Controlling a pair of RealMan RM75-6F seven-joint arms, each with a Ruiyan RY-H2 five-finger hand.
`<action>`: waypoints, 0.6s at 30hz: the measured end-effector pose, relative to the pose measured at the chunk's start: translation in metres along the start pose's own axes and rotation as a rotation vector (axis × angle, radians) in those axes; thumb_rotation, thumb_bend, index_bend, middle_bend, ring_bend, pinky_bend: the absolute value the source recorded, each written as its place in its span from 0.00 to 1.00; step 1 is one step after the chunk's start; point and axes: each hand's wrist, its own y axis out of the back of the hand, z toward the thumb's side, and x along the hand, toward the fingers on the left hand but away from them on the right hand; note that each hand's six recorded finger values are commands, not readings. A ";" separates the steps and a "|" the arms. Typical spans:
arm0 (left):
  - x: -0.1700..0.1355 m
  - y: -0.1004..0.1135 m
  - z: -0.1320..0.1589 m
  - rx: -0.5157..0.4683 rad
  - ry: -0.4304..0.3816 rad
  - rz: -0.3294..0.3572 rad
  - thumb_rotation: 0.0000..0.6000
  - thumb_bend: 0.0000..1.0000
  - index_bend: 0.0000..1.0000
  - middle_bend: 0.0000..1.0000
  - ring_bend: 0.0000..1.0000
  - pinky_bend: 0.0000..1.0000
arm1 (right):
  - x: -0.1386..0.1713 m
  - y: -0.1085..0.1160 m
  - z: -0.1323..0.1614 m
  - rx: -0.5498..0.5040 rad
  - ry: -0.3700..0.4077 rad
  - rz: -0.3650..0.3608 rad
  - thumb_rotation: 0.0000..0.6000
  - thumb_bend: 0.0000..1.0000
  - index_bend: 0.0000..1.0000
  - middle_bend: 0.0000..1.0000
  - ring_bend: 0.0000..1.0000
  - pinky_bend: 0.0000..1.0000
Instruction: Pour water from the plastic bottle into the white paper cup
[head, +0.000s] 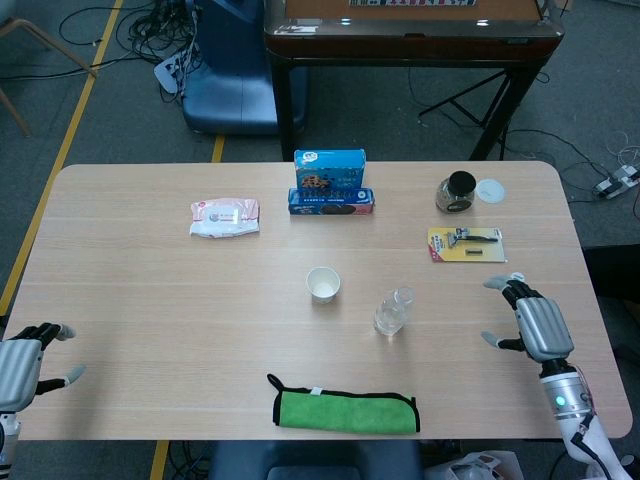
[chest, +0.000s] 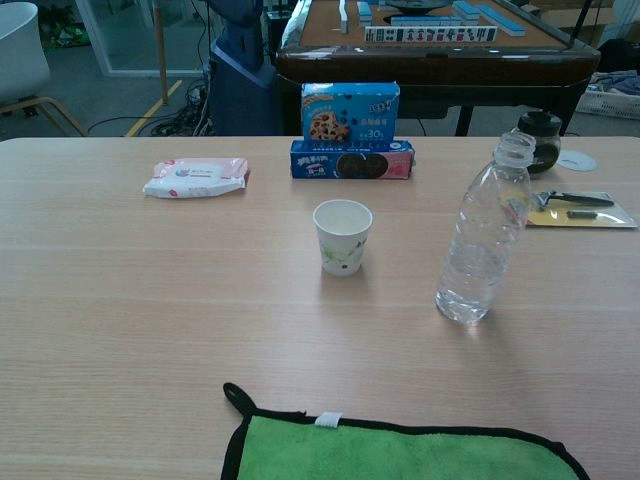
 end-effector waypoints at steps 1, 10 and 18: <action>0.000 -0.001 0.000 0.001 -0.002 -0.003 1.00 0.04 0.45 0.47 0.45 0.66 | -0.003 -0.002 0.003 -0.007 0.007 0.006 1.00 0.00 0.25 0.20 0.19 0.38; 0.002 0.000 0.000 -0.008 -0.001 -0.002 1.00 0.04 0.45 0.47 0.45 0.66 | -0.026 -0.023 0.026 -0.074 0.064 0.080 1.00 0.00 0.23 0.17 0.16 0.37; 0.002 0.000 -0.001 -0.005 -0.004 0.004 1.00 0.04 0.46 0.48 0.45 0.66 | -0.051 -0.048 0.053 -0.140 0.126 0.149 1.00 0.00 0.21 0.16 0.16 0.37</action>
